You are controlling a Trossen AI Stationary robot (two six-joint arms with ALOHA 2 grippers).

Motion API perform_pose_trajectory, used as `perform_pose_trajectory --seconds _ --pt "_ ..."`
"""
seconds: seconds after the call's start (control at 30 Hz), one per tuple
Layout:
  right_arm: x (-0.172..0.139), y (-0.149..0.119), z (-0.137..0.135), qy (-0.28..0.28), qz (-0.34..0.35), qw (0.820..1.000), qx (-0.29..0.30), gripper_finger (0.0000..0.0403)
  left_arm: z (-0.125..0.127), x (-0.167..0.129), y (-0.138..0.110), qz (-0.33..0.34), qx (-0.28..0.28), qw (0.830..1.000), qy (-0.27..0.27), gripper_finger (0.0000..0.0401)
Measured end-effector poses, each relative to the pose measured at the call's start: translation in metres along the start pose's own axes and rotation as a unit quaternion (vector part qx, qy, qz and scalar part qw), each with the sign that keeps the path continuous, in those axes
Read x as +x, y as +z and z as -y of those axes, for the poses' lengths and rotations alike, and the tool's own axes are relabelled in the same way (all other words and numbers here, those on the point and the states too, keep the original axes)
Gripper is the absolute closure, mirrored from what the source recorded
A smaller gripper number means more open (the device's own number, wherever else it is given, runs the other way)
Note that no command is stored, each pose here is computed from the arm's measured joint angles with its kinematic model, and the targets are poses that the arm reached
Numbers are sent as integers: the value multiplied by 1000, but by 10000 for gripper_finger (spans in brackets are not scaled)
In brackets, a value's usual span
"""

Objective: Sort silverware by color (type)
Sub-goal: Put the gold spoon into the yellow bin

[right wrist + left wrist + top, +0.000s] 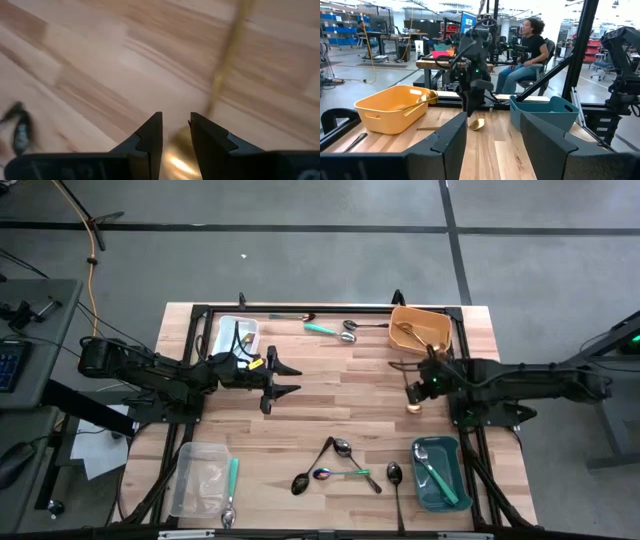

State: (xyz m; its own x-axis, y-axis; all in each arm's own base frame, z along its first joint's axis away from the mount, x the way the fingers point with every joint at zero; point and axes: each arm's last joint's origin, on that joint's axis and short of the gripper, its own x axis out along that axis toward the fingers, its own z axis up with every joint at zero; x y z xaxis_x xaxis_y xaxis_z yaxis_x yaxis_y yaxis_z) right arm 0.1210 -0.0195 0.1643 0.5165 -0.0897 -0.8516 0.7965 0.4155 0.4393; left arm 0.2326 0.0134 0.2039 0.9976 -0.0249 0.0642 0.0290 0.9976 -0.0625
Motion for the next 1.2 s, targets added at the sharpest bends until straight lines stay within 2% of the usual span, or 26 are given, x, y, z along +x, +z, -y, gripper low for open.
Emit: perform_pose_trajectory --seconds 0.2,0.47,0.73,0.87,1.07,1.2 --pt "-6 -1 -20 0 36 999 -26 308 0 0 0 0 1 1000 0 224" --pt "10 -1 -37 -144 8 988 -60 308 0 0 0 0 9 1000 0 224" --pt "34 -1 -39 -205 -15 978 -45 308 0 0 -2 -8 -4 1000 1 224" --pt "40 -2 -39 -217 -16 975 -47 308 0 0 -2 -8 -4 1000 1 224" --pt "48 -1 -43 -205 -10 977 -48 308 0 0 -2 -8 -4 1000 1 224" --pt "51 -2 -41 -224 -19 973 -49 308 0 0 -2 -8 -4 1000 1 224"
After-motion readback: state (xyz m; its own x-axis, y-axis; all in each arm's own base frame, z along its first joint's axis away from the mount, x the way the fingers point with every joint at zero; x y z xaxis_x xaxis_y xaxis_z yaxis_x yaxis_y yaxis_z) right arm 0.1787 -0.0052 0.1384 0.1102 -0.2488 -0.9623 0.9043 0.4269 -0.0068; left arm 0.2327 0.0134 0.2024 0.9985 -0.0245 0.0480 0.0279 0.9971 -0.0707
